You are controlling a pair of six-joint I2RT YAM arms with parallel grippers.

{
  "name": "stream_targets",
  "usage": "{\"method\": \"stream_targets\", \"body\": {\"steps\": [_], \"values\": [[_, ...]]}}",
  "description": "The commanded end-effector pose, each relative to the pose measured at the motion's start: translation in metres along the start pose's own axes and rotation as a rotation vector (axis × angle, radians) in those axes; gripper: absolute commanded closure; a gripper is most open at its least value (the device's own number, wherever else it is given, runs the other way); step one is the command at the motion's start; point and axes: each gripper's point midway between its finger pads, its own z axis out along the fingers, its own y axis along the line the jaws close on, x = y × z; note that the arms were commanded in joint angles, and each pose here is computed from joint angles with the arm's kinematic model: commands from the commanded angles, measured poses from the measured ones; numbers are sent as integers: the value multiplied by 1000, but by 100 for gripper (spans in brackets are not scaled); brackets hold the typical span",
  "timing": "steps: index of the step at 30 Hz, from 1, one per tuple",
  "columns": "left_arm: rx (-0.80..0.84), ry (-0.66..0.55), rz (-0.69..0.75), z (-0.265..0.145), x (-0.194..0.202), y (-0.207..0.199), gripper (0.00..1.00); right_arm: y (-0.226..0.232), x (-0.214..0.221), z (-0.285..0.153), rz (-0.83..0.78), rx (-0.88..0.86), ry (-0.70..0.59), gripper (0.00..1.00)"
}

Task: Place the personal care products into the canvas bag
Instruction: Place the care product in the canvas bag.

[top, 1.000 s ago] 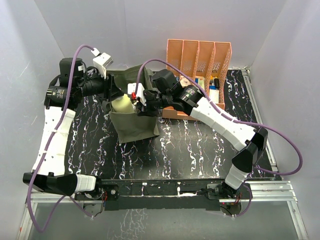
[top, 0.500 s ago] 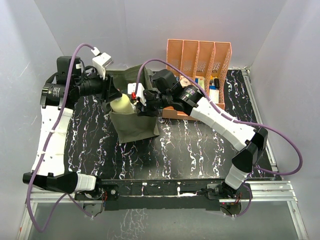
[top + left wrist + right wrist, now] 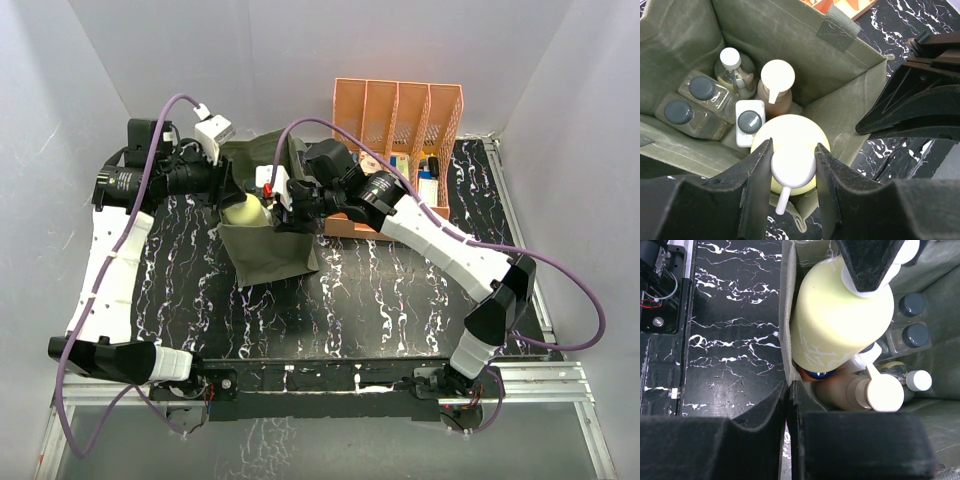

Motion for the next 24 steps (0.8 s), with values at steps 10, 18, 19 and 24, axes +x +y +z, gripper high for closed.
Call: {"method": "stream_targets", "body": {"steps": [10,18,19,24], "values": [[42,-18,70,7,-2,-19,100,-1,-37,-20,-55,46,-113,92],[27,-229,103,-23,-64,-35,100,3,-41,-22,-58,31,-125,92],[33,-254,96,-26,-71,-38,100,3,-40,-22,-55,27,-125,92],[135,-300,44,-27,-89,-55,100,4,-42,-24,-57,25,-128,92]]}}
